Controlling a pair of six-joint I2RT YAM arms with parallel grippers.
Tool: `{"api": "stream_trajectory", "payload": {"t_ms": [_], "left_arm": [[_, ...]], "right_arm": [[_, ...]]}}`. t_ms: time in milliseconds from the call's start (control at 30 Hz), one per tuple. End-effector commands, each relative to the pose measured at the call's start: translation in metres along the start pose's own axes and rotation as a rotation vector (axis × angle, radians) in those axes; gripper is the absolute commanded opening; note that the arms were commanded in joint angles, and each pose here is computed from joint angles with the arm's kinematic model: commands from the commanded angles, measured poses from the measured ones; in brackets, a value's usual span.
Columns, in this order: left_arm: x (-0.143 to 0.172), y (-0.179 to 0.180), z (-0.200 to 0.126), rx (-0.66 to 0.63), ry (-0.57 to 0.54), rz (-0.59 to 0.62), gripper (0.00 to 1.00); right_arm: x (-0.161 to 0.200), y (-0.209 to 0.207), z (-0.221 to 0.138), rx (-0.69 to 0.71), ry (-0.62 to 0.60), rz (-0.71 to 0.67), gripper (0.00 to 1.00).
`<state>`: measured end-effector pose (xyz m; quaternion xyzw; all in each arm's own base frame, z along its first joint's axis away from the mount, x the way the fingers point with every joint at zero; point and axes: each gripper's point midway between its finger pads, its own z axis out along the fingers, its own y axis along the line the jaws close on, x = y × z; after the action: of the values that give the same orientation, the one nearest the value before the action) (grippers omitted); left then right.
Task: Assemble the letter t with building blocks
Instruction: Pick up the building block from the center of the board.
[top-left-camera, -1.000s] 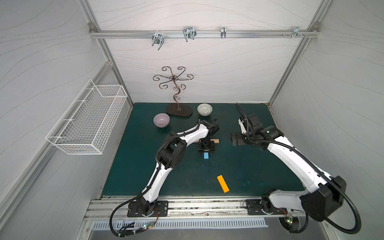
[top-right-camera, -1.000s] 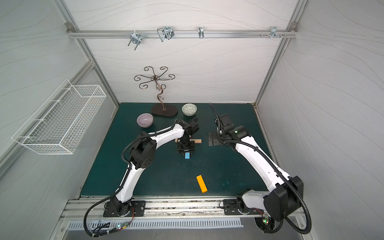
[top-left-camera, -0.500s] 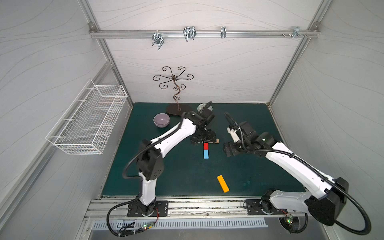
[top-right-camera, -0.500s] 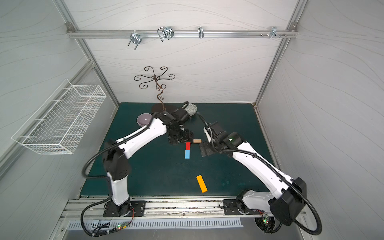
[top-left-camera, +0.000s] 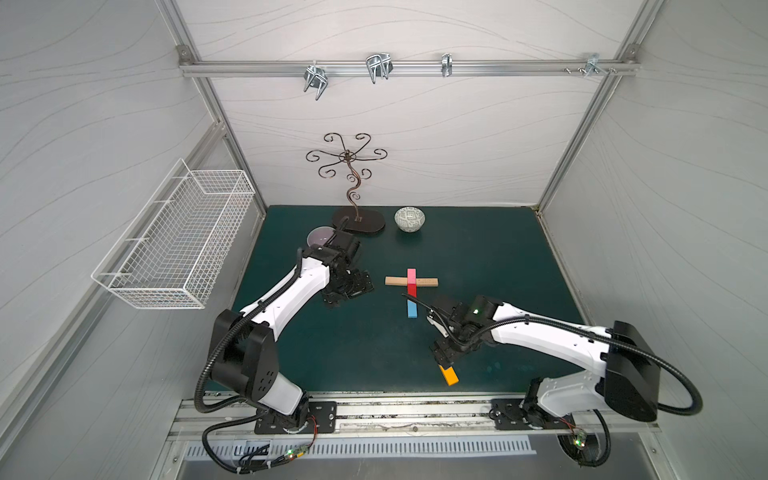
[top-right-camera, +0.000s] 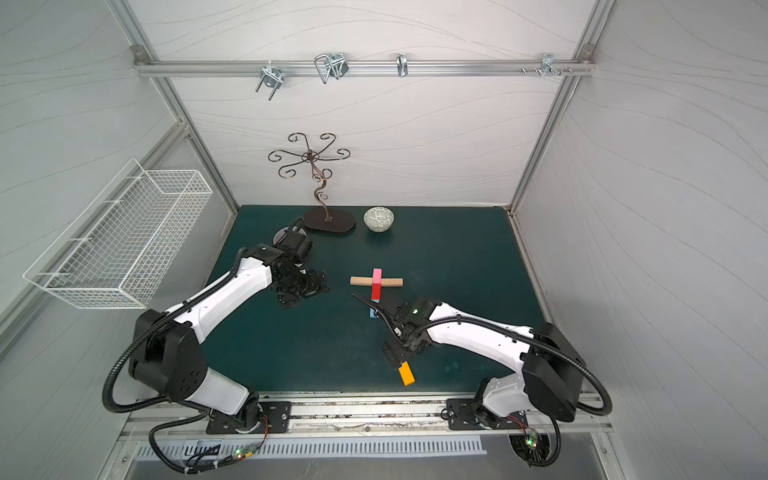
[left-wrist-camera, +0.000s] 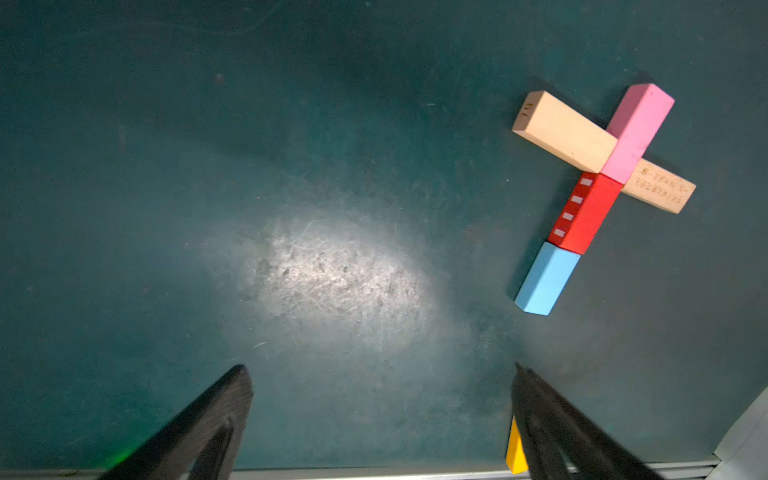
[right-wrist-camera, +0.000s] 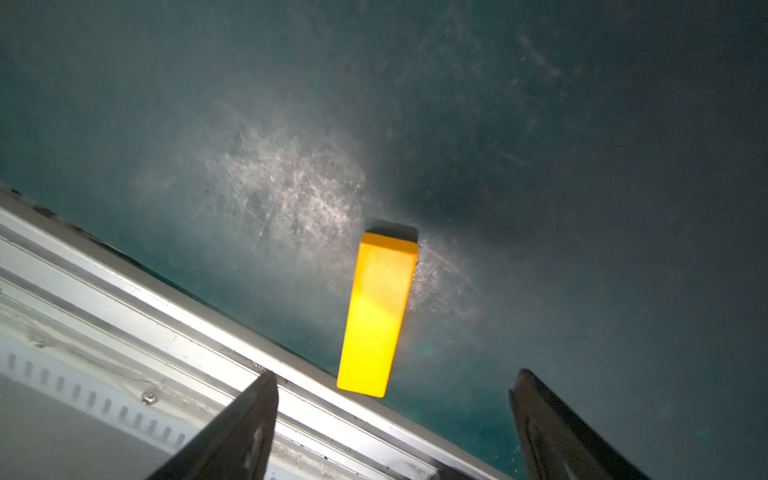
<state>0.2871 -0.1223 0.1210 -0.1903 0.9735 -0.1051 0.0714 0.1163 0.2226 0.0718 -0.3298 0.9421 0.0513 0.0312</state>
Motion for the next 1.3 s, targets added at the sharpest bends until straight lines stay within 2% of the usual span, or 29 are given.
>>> {"api": "stream_trajectory", "payload": {"t_ms": [0,500,700,900,1000,1267], "left_arm": [[-0.017,-0.006,-0.011,0.067,-0.066,-0.033,0.99],[-0.019,-0.015,0.003,0.095,-0.029,-0.069,0.99],[-0.018,-0.012,0.006,0.075,-0.018,-0.073,0.99],[-0.016,-0.009,0.011,0.060,-0.009,-0.076,0.99],[-0.017,-0.010,0.010,0.066,-0.015,-0.080,0.98],[-0.018,-0.008,0.011,0.054,-0.017,-0.086,0.98]], "right_arm": [[0.008,0.007,0.014,0.000,0.048,0.009,0.87],[0.011,0.006,0.051,0.018,0.083,0.048,0.80],[0.014,-0.008,0.053,0.102,0.106,0.075,0.76],[0.017,-0.009,0.056,0.105,0.113,0.083,0.62],[0.018,-0.009,0.057,0.102,0.118,0.080,0.48],[0.018,-0.010,0.057,0.105,0.119,0.070,0.38]]}}
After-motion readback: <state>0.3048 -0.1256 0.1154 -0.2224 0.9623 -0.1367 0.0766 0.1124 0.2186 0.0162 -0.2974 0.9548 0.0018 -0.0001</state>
